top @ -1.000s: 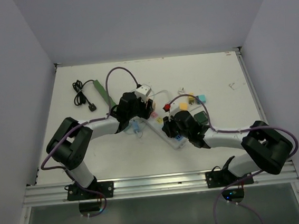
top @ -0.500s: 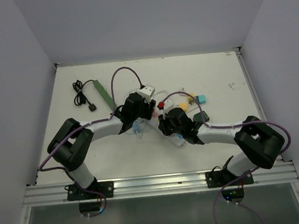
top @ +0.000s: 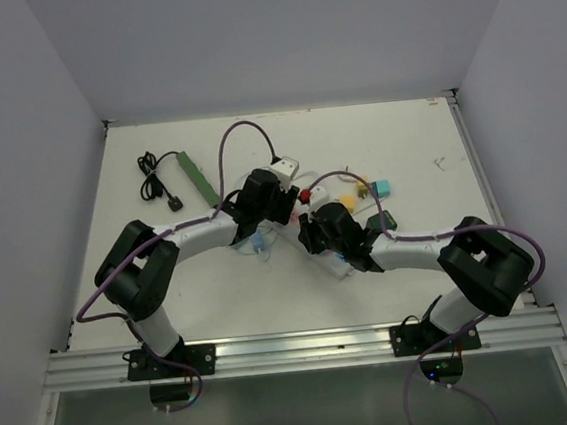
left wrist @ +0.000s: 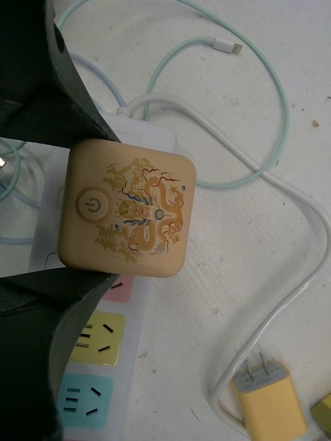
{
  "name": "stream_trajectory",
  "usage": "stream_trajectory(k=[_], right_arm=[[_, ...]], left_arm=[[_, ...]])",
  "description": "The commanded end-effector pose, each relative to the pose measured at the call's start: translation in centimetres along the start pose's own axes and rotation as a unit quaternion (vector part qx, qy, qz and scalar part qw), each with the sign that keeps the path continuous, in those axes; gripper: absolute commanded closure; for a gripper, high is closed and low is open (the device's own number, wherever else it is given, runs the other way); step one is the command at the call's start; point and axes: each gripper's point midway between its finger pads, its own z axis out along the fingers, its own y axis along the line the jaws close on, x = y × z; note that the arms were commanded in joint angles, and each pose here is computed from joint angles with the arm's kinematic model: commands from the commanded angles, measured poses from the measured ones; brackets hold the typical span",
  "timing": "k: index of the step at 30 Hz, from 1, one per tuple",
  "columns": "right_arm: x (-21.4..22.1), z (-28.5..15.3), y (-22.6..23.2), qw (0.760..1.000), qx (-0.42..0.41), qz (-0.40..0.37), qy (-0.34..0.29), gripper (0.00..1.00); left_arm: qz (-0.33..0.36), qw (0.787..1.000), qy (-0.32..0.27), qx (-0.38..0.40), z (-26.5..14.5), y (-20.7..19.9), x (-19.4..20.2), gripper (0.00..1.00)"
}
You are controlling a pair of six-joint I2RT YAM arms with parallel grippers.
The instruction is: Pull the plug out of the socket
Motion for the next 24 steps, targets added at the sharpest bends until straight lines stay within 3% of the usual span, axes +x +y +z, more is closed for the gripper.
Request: stream_trajectory(k=[1, 13, 20, 24], right_arm=[[6.4, -0.6, -2.3, 0.994, 0.031, 0.015, 0.103, 0.80], [6.5, -0.2, -2.9, 0.993, 0.033, 0.033, 0.110, 0.81], [6.6, -0.1, -3.0, 0.992, 0.031, 0.037, 0.113, 0.81], [6.9, 0.0, -3.3, 0.991, 0.030, 0.048, 0.121, 0.81]], left_arm=[[-0.015, 0.998, -0.054, 0.018, -0.5, -0.5, -2.7, 1.00], [-0.173, 0.977, -0.108, 0.058, -1.5, 4.1, -3.8, 1.00], [-0.151, 0.981, -0.117, 0.034, -1.8, 4.8, -4.1, 1.00], [-0.106, 0.985, -0.124, -0.048, -2.3, 5.1, -4.7, 1.00]])
